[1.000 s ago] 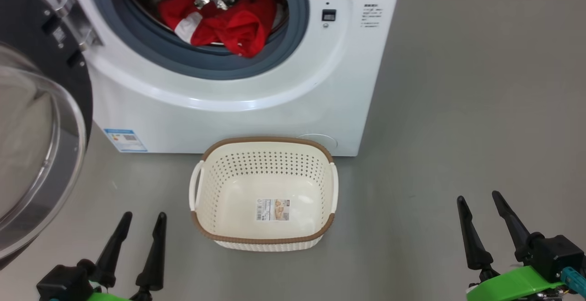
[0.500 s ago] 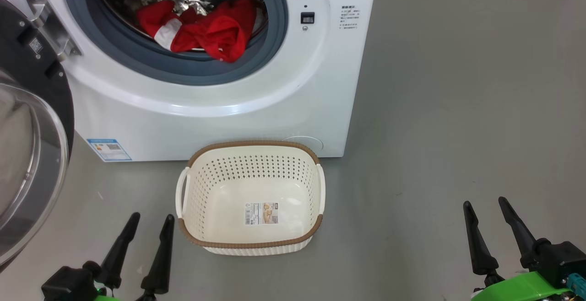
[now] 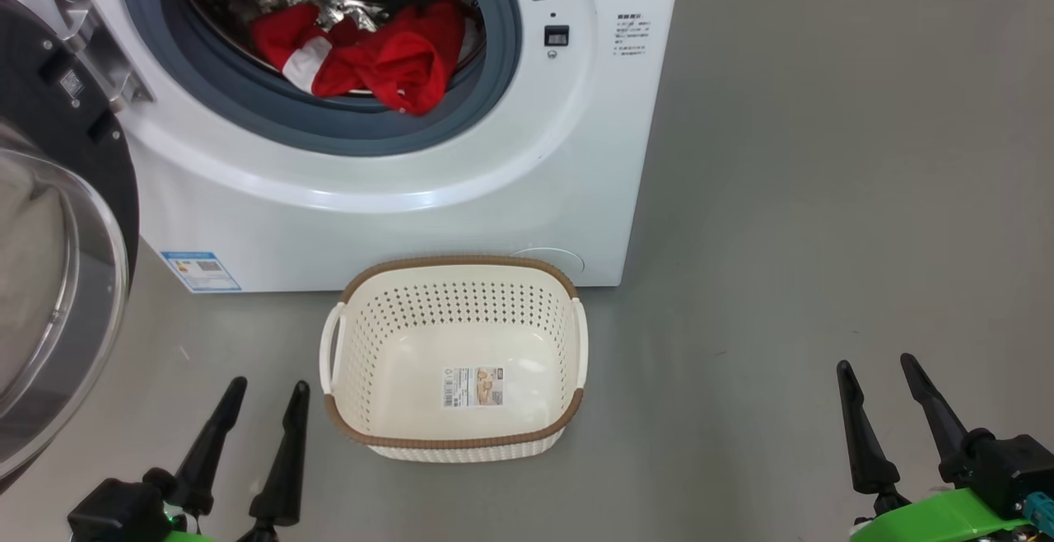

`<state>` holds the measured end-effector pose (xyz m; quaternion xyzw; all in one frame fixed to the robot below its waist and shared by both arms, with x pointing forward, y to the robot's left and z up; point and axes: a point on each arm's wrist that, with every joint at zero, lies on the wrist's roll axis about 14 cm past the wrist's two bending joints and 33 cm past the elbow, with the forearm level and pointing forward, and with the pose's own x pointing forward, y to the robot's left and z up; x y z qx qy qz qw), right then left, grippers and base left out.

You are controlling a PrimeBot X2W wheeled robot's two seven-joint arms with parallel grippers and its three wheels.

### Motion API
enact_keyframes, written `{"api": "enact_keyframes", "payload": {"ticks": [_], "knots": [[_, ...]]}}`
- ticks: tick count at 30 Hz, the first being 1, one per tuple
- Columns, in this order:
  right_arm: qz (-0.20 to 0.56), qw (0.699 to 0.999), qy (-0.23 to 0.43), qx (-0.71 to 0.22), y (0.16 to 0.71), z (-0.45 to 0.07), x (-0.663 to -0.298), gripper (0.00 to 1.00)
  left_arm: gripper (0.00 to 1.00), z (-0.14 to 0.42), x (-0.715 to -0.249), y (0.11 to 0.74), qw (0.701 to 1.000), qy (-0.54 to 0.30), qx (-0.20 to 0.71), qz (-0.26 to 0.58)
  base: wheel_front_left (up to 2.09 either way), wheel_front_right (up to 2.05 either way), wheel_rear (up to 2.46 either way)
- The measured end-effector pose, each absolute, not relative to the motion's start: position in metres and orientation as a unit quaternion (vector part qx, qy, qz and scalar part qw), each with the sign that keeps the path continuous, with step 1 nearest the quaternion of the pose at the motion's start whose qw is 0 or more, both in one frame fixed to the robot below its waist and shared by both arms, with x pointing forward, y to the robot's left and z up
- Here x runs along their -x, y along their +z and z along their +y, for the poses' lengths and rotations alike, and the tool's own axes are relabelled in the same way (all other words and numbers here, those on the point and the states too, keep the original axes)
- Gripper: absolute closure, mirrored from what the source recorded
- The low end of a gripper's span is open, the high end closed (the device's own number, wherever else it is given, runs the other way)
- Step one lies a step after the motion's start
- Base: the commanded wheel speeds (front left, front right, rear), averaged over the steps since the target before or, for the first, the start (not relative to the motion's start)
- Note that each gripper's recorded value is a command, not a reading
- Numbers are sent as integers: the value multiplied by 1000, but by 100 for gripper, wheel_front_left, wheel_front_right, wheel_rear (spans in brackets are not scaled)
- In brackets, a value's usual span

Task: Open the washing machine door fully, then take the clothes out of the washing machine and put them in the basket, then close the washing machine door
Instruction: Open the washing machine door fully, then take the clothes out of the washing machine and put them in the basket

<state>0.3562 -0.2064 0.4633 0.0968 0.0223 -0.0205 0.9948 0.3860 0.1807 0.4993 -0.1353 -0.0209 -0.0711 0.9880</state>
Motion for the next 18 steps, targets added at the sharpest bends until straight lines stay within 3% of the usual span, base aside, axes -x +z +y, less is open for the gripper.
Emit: {"api": "enact_keyframes", "payload": {"ticks": [10,18], "knots": [[26,995,-16,-97,461,-204,-359,0,0,184,-385,497,989,-67,128,-18,8,-11,3],[30,995,-14,-97,458,-202,-360,0,0,184,-386,493,990,-69,126,-12,98,-102,4]]}}
